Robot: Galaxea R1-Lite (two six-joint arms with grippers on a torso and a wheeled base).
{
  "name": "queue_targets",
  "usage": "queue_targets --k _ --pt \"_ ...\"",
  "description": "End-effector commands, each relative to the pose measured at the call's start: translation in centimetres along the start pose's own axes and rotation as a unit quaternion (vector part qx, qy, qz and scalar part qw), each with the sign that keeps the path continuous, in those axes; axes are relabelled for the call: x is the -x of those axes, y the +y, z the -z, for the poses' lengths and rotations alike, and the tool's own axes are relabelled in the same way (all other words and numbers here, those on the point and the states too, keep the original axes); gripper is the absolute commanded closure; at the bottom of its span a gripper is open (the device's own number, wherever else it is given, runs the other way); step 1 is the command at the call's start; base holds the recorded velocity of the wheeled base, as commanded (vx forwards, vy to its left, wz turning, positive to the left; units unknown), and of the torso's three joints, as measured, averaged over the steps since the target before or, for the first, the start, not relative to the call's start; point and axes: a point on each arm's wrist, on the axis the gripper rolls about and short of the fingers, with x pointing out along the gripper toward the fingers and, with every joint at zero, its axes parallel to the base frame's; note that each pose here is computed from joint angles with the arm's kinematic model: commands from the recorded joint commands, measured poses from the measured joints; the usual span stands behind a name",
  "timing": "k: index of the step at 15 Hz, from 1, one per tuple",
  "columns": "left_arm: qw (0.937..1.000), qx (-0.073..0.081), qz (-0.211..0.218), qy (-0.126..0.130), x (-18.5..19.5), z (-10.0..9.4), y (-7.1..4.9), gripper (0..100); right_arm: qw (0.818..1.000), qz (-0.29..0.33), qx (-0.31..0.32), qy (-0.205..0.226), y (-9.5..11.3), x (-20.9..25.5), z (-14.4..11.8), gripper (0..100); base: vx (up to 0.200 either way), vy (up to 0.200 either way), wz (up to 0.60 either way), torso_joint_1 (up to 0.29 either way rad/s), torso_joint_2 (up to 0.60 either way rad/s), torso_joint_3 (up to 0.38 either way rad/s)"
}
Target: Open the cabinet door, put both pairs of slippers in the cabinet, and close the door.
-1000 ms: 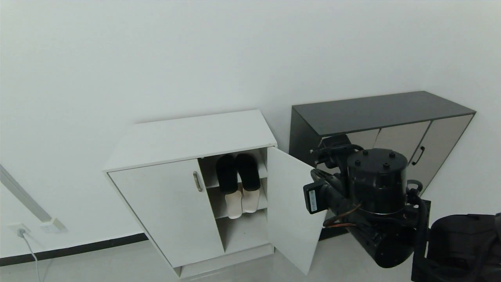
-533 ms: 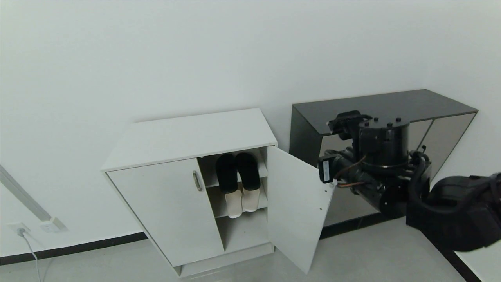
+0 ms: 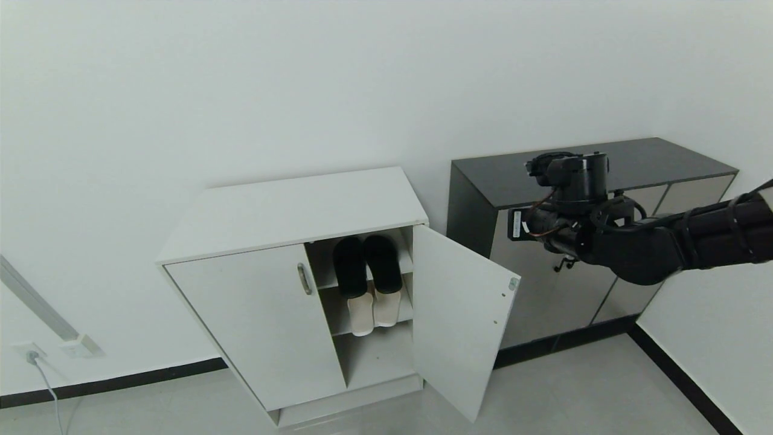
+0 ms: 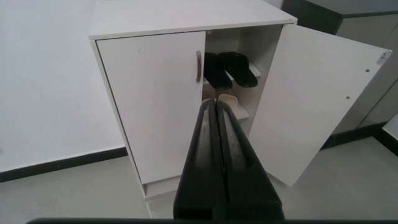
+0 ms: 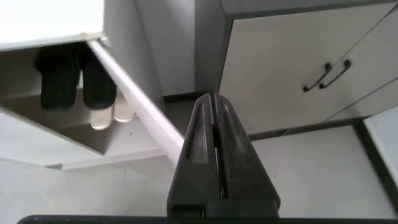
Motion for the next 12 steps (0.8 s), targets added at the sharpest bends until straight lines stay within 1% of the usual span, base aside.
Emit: queue_targets --k 1,5,12 --pt "1.0000 0.000 -0.001 0.000 0.0 0.0 0.0 100 1.000 0.003 -0.009 0.024 -0.4 -3.0 1.9 100 0.000 0.000 0.00 0.000 0.00 0.000" --pt "1.0000 0.000 0.000 0.000 0.0 0.0 0.0 100 0.999 0.007 -0.009 0.040 -0.5 -4.8 3.4 100 0.000 0.000 0.00 0.000 0.00 0.000" --pt "1.0000 0.000 0.000 0.000 0.0 0.0 0.0 100 0.998 0.010 -0.010 0.067 -0.4 -5.9 5.5 100 0.000 0.000 0.00 0.000 0.00 0.000"
